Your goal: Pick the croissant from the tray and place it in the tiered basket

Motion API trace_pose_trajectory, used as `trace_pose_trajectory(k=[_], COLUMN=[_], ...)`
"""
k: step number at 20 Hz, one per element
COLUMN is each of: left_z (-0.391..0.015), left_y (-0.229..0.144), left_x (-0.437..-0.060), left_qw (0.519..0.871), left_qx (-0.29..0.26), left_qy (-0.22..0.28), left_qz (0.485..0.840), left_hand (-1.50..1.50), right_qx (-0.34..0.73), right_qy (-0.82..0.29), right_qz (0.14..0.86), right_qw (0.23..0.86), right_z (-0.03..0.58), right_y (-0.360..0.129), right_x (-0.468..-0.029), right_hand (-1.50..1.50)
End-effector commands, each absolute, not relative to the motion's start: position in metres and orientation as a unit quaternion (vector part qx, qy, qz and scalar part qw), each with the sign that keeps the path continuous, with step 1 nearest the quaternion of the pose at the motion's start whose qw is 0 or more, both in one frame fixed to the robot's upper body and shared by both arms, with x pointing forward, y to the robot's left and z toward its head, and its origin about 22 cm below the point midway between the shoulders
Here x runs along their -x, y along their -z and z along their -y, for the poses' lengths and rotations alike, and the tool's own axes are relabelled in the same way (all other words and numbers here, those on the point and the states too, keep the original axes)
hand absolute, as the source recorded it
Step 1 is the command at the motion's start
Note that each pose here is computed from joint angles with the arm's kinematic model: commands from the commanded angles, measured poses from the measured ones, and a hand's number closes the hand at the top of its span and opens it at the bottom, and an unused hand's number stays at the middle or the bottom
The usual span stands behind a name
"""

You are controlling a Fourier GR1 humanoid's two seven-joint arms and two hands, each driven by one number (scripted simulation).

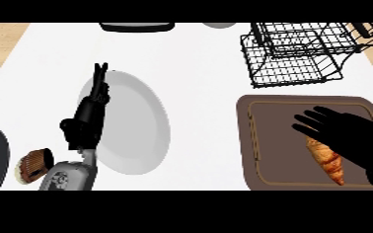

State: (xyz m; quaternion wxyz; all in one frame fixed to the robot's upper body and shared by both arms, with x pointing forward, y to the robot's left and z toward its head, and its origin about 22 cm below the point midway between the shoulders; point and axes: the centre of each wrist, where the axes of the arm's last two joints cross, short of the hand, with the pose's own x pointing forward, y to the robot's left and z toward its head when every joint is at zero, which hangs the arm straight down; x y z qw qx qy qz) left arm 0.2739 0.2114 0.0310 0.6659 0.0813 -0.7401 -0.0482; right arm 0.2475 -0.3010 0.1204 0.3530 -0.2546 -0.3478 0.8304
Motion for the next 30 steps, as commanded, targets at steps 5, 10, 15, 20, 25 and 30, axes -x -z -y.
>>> trace_pose_trajectory(k=[5, 10, 15, 20, 25, 30], left_z=[-0.198, -0.189, -0.196, -0.183, -0.21, -0.212], left_y=[-0.023, -0.034, -0.041, -0.024, -0.041, -0.035], left_x=[-0.271, -0.269, -0.267, -0.267, -0.272, -0.266], left_qw=[0.67, 0.665, 0.675, 0.665, 0.665, 0.666], left_qx=[-0.095, -0.094, -0.078, -0.088, -0.087, -0.09], left_qy=[0.042, 0.046, 0.051, 0.051, 0.055, 0.054], left_qz=[0.735, 0.74, 0.732, 0.74, 0.739, 0.739], left_hand=[0.0, 0.0, 0.0, 0.0, 0.0, 0.0], right_qx=[0.232, 0.23, 0.221, 0.22, 0.234, 0.266], right_qy=[-0.831, -0.831, -0.831, -0.817, -0.806, -0.814], right_qz=[0.341, 0.348, 0.343, 0.365, 0.4, 0.43], right_qw=[0.374, 0.368, 0.38, 0.389, 0.368, 0.286], right_z=[0.305, 0.308, 0.313, 0.323, 0.31, 0.309], right_y=[-0.102, -0.083, -0.072, -0.067, -0.054, -0.051], right_x=[-0.256, -0.26, -0.242, -0.258, -0.266, -0.258], right_hand=[-1.5, -1.5, -1.5, -1.5, 1.5, 1.5])
